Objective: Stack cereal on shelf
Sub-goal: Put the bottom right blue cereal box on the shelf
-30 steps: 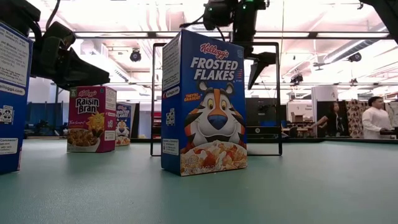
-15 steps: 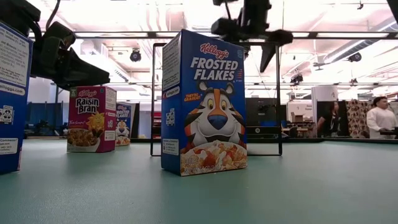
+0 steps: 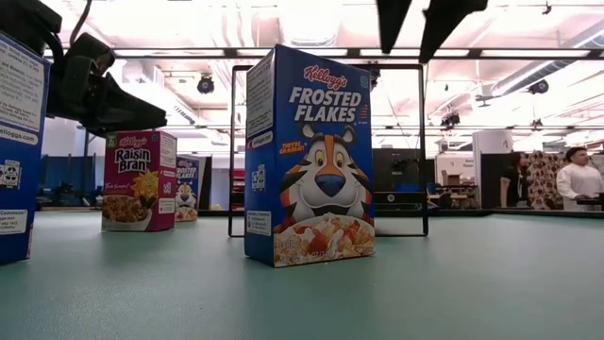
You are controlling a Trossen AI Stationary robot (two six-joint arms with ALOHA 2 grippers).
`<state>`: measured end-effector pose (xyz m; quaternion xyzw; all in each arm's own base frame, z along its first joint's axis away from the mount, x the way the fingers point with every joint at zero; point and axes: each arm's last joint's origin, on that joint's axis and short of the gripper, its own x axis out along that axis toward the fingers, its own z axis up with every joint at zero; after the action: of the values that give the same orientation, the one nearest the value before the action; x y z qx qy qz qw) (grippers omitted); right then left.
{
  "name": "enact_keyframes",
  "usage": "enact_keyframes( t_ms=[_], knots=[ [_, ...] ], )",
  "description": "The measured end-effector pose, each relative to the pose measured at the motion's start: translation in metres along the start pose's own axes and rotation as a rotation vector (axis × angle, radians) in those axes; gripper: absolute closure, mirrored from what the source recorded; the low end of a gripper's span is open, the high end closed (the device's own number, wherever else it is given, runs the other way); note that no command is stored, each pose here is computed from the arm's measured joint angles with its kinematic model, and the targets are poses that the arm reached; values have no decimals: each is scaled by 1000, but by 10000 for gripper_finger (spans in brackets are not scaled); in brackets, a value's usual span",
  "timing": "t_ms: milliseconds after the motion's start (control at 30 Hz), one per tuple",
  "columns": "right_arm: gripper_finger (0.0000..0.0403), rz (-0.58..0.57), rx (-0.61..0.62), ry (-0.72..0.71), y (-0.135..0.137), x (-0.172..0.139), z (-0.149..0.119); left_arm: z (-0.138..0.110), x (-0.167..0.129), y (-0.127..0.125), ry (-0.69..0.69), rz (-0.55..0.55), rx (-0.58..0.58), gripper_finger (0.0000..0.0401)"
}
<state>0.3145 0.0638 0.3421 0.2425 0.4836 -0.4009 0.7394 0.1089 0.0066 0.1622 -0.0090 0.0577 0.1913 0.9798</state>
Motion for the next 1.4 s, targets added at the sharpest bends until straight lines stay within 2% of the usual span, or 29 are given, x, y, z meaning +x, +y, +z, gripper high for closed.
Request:
enact_keyframes(
  t_ms=[233,433,700,933,1067,1233,1400],
  knots=[
    [114,5,-124,-100,5,-16,-45,0,0,0,0,0,0,183],
    [135,32,-191,-247,12,-21,-85,0,0,0,0,0,0,183],
    [159,61,-470,-467,28,-23,-130,0,0,0,1,0,1,183],
    [161,103,-573,-528,43,-22,-154,0,0,0,1,0,1,183],
    [160,134,-682,-575,56,-21,-167,0,0,0,1,0,1,183],
    [160,224,-774,-615,70,-27,-176,0,0,0,1,0,1,183],
    [158,344,-889,-562,86,-24,-184,0,0,0,2,0,1,183]
  ],
)
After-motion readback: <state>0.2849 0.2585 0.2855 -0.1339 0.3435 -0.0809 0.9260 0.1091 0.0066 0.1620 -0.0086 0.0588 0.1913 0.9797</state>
